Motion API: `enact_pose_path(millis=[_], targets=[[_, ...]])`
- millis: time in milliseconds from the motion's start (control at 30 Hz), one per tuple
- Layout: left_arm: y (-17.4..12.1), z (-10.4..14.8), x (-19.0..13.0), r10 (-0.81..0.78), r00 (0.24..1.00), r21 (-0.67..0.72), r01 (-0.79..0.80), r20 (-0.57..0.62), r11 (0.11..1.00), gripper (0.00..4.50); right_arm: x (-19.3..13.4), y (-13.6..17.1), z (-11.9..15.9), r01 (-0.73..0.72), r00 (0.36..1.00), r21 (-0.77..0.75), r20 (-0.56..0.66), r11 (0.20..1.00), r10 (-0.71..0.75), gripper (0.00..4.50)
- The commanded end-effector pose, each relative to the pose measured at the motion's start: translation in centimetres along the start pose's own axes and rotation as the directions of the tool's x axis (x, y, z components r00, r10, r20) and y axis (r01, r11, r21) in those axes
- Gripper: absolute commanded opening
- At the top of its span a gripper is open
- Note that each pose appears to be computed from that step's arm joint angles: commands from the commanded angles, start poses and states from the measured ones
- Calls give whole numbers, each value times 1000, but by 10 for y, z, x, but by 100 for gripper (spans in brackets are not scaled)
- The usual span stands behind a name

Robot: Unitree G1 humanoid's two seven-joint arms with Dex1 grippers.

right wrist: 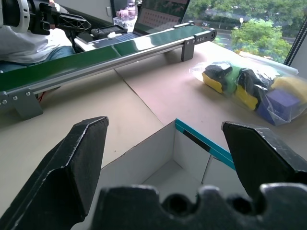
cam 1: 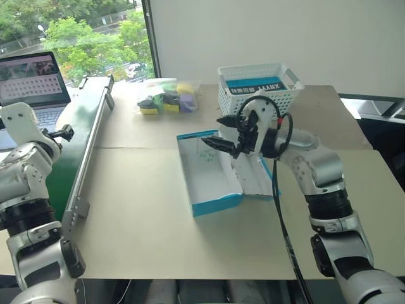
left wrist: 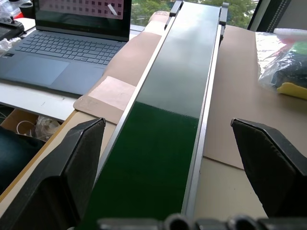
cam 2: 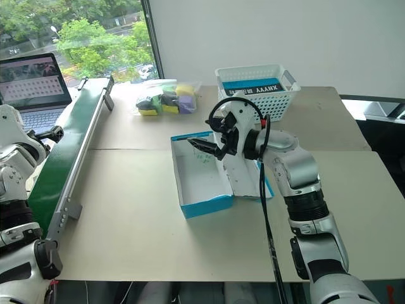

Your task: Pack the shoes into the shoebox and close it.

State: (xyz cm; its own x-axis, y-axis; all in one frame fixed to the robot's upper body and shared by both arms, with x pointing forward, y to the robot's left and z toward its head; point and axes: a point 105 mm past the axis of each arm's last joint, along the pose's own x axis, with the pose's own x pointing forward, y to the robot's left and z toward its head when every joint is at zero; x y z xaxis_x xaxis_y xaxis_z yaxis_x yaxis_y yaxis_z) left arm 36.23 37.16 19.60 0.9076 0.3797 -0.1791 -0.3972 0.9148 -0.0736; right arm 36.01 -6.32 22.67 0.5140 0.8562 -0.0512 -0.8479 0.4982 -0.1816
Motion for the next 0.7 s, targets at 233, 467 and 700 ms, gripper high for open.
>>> enact_pose_path(millis=[233,467,700], targets=[[0,19,-9,11,996,97,-20,85,995,450,-4,-1,21,8,999,-63,51,998,-4,446],[-5,19,-9,-10,996,58,5,90,998,450,-3,-1,20,7,999,-69,45,998,-4,446],[-18,18,-8,-51,993,104,40,104,994,450,-5,-1,20,14,999,-73,40,997,-11,446]])
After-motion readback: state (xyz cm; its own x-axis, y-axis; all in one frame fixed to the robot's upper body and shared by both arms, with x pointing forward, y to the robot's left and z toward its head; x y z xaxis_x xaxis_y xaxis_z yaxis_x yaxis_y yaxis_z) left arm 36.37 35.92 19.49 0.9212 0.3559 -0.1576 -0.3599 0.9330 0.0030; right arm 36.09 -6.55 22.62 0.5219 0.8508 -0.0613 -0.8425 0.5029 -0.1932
